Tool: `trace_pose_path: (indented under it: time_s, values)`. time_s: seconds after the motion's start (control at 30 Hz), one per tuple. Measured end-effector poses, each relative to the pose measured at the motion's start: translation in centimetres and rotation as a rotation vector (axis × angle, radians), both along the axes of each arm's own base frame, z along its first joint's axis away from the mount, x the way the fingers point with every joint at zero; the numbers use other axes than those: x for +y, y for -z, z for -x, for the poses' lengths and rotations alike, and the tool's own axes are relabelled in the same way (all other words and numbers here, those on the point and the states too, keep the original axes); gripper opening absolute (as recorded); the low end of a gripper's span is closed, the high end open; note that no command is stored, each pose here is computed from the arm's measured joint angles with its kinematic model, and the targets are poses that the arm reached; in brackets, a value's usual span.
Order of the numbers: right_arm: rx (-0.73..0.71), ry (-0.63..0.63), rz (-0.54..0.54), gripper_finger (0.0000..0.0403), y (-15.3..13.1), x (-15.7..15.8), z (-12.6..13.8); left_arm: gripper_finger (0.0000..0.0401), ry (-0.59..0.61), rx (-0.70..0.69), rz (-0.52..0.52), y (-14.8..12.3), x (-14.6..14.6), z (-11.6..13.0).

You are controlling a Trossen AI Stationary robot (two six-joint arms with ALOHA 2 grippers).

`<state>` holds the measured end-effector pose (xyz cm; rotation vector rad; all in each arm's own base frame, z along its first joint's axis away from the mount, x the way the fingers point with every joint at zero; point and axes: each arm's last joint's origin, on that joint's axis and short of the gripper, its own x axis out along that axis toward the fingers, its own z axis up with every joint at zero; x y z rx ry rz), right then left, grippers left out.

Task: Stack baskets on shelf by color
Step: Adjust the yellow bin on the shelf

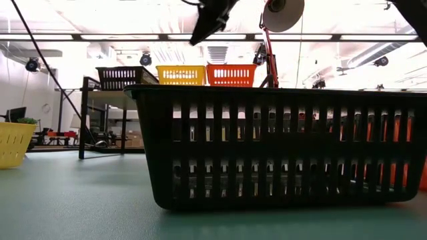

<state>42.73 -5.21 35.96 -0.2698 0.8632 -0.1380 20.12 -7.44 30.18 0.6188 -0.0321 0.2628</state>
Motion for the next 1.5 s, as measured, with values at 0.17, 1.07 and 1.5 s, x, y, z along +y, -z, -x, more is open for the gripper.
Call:
trace_pose_path:
  time_s: [0.17,1.07,1.5]
  values:
    - [0.006,-0.025,0.025,0.0010,2.0,-0.5,-1.8,0.0077,-0.005,-0.010,0.007,0.1,0.3,0.6]
    - [-0.068,0.004,0.081,0.0008,3.1,-4.1,-4.5,0.0077,-0.015,-0.026,0.019,0.2,0.7,1.5]
    - [-0.021,-0.129,-0.012,0.0008,4.3,-4.1,-4.6,0.0077,-0.015,-0.026,0.018,0.2,0.7,1.5]
